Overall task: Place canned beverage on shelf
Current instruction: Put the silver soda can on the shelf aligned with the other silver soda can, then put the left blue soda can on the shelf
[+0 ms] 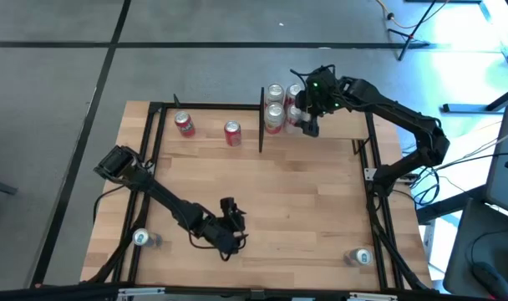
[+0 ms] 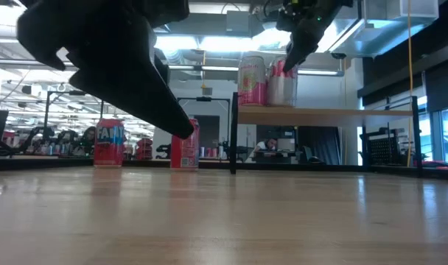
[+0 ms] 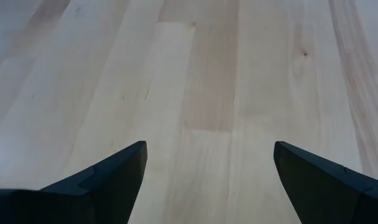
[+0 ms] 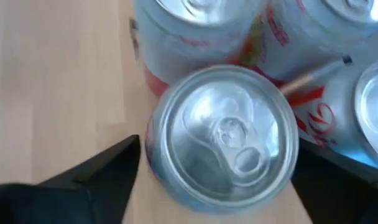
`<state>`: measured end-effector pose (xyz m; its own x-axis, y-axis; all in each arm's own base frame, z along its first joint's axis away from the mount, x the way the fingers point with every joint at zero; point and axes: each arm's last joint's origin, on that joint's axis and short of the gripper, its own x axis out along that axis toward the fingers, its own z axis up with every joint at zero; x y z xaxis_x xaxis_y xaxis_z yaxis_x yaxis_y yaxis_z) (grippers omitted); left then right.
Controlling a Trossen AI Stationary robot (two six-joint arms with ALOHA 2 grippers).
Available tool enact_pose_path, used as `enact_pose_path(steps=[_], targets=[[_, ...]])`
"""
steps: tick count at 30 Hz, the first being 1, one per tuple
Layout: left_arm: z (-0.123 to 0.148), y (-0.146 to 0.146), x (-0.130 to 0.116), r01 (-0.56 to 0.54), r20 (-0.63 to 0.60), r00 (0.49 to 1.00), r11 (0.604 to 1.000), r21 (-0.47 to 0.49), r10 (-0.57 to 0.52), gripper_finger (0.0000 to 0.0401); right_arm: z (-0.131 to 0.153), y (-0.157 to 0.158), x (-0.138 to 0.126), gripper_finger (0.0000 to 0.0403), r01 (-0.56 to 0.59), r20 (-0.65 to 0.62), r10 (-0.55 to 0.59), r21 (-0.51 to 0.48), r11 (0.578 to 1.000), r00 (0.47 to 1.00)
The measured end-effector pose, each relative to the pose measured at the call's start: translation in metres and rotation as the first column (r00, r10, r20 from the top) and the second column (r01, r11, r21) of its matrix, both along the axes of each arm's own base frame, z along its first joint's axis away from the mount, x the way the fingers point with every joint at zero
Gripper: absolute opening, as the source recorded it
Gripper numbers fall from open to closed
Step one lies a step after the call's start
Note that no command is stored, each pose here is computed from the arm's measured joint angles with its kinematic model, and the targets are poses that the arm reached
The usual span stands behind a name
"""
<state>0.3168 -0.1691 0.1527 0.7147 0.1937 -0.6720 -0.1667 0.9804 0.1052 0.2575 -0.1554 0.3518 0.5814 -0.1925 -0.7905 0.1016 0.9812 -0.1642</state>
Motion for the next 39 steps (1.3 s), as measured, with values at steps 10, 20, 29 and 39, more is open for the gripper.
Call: enact_pose_path(steps=[10, 20, 29, 39], targets=[[0.000, 0.005, 0.002, -0.013, 0.000, 1.000, 1.000, -0.001, 0.013, 0.0346, 0.020, 0.008, -0.015, 0.0314, -0.007, -0.009, 0.006, -0.071, 0.997, 1.000], [0.001, 0.004, 0.004, 0.035, -0.002, 0.999, 0.998, 0.051, -0.035, 0.0346, 0.062, 0.044, -0.042, 0.0287, 0.030, 0.184, -0.059, 0.158, 0.987, 0.981], [0.025, 0.002, 0.020, 0.101, 0.018, 0.994, 0.988, 0.116, -0.103, 0.0346, 0.016, 0.112, -0.035, 0.0289, -0.221, 0.328, 0.164, 0.144, 0.965, 0.930], [0.098, 0.002, 0.017, -0.039, -0.241, 0.969, 0.996, 0.074, 0.056, 0.0346, -0.058, 0.188, -0.019, 0.0289, -0.541, 0.551, 0.458, -0.015, 0.841, 0.697]])
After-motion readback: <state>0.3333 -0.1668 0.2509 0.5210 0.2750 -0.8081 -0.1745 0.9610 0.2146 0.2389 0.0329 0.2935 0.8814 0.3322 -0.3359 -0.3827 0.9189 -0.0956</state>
